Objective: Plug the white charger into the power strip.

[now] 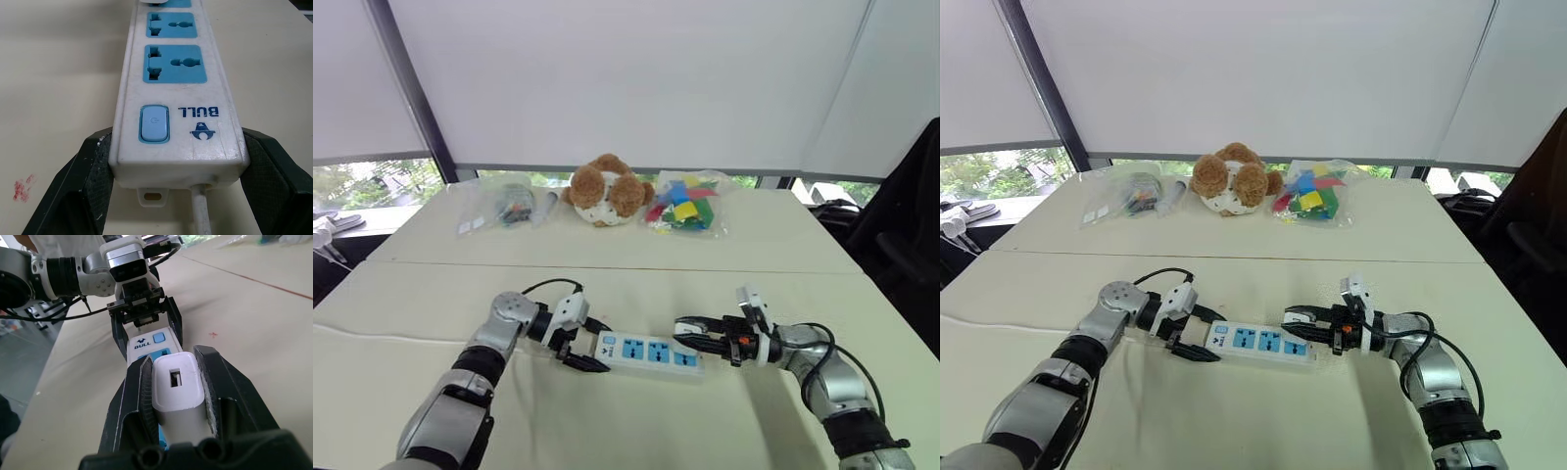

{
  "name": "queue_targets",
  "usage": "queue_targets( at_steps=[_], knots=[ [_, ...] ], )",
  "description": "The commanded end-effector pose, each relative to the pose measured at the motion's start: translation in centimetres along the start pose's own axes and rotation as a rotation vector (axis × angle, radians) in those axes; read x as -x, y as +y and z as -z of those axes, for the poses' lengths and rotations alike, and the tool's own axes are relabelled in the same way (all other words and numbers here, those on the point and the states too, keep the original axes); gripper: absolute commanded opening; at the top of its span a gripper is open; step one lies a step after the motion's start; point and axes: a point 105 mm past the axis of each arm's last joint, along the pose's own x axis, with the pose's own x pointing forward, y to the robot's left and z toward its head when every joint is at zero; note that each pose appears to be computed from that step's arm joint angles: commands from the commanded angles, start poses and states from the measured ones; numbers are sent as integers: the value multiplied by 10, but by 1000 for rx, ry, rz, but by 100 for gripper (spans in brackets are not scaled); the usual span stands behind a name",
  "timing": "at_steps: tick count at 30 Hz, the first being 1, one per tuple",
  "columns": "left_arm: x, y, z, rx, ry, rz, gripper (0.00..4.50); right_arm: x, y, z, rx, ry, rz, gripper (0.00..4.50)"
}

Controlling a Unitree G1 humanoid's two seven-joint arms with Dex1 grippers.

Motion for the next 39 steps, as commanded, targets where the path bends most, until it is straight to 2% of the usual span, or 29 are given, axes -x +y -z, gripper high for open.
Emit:
queue_targets(
  at_steps=[1, 12, 18, 20, 21, 23, 25, 26, 28, 31, 34, 39],
  knots=[
    [-10, -5, 7, 24, 23, 41, 299, 8, -4, 17, -17, 58, -17, 79],
    [-8, -7, 9, 24, 32, 38, 299, 4, 0, 63, -39, 176, -91, 79],
    [-6, -8, 11, 37, 34, 26, 299, 4, -14, 59, -63, 172, -50, 79],
    [-6, -7, 12, 31, 36, 17, 299, 6, -18, 50, -49, 151, -49, 182],
    [-7, -7, 12, 38, 38, 11, 299, 7, -19, 44, -38, 133, -49, 218],
    [-7, -6, 12, 35, 34, -2, 299, 9, -25, 25, 12, 76, -21, 322],
    [-5, -5, 13, 35, 31, -16, 299, 14, -28, -6, 75, -4, 13, 435],
    [-4, -5, 14, 40, 28, -26, 299, 17, -25, -19, 111, -30, 17, 449],
    [-2, -4, 15, 46, 24, -42, 299, 23, -14, -41, 166, -62, 28, 449],
    [-2, -1, 13, 43, 7, -81, 299, 37, 18, -53, 177, -34, 32, 449],
    [-2, 0, 8, 54, -36, -105, 443, 59, 48, -45, 125, 42, 75, 450],
    [10, 0, -3, 49, -89, -182, 447, 99, 69, -28, 66, 155, 243, 450]
  ],
)
